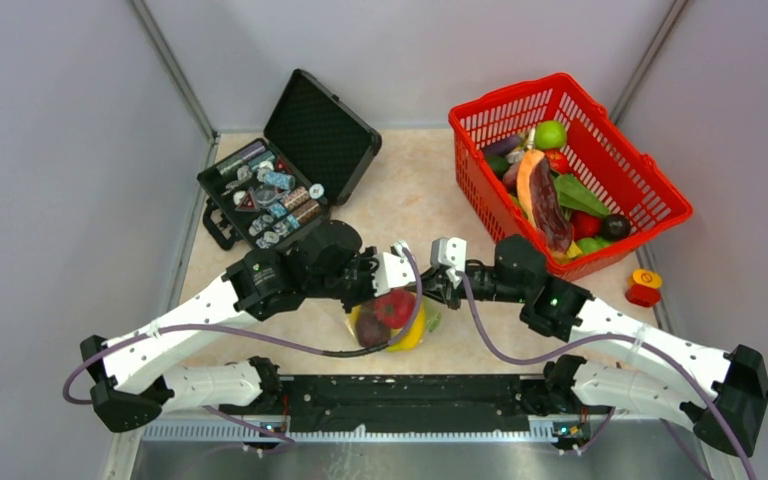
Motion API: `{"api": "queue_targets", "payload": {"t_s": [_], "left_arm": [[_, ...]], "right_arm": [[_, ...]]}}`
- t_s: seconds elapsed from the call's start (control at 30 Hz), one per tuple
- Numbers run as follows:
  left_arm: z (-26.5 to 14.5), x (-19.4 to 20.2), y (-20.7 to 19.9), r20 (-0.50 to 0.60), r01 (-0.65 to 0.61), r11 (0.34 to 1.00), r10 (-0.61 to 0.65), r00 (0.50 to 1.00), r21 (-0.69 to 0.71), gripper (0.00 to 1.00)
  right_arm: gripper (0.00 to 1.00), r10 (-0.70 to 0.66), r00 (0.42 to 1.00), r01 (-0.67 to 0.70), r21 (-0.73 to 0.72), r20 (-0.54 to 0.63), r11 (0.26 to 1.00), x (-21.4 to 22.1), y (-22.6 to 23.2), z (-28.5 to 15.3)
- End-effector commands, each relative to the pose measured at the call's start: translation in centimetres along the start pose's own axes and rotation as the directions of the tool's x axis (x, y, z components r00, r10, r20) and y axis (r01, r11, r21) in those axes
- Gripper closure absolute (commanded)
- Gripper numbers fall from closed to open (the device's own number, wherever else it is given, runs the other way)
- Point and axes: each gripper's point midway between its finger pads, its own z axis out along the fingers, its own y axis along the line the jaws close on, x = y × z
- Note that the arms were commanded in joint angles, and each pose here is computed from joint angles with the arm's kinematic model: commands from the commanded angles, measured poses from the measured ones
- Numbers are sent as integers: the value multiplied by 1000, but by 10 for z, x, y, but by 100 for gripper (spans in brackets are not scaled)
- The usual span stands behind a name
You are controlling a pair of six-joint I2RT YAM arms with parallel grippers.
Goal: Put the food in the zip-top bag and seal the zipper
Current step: Zip the zipper food storage bag at the center of the board.
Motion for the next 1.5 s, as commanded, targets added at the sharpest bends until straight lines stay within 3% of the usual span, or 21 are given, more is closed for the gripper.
{"api": "queue_targets", "payload": {"t_s": [0.0,0.67,1.47], "left_arm": [[-10,-17,13,71,1,998,4,997,-70,100],[-18,38,16,-9,77,979,-80,997,-190,100],[-24,43,22,-19,72,971,-78,997,-230,100]], "right_arm": [[100,-41,997,37,62,64,997,-20,-10,-4],[100,19,996,-40,258,83,965,4,-27,-28],[100,20,995,-45,266,98,963,3,-28,-29]]}}
